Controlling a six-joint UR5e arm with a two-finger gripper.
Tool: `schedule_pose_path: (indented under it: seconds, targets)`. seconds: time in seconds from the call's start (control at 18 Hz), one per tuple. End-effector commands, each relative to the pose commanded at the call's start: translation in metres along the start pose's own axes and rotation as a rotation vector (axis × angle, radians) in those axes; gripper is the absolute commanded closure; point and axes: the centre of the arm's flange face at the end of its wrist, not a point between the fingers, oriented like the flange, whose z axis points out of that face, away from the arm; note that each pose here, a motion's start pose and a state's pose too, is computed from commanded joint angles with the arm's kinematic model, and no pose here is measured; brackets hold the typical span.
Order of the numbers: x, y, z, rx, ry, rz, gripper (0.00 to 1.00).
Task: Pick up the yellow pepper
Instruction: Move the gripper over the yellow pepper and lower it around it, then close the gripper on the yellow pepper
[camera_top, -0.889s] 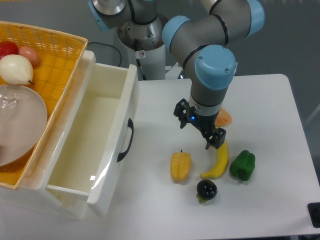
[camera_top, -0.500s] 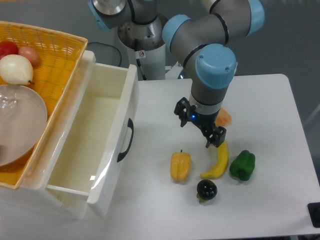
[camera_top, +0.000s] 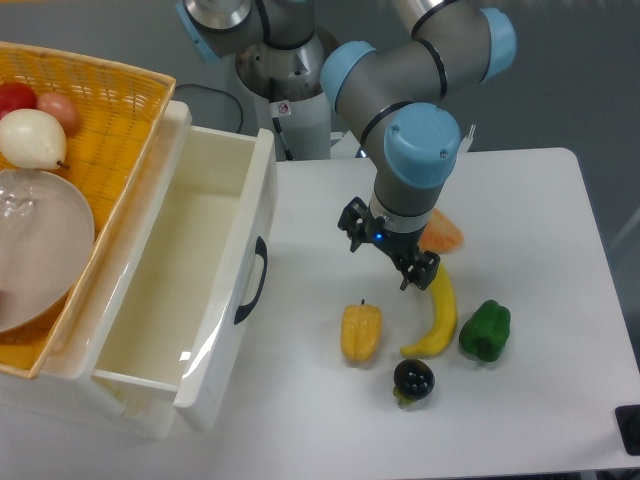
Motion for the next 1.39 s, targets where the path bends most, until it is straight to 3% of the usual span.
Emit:
schedule_pose_path:
  seconds: [0.17, 0.28, 0.56, 0.83, 1.39]
  targets:
    - [0.0, -0.005, 0.017, 0.012, 0.035, -0.111, 0.0]
    - [0.001, -0.015, 0.03, 0.03, 0.011, -0.136, 0.0]
    - [0.003, -0.029, 0.061, 0.028, 0.012, -0.112, 0.0]
    - [-0.001, -0.054, 0.09, 0.05, -0.033, -0.073, 0.0]
    - [0.005, -0.06, 0.123, -0.011, -0.051, -0.06, 0.0]
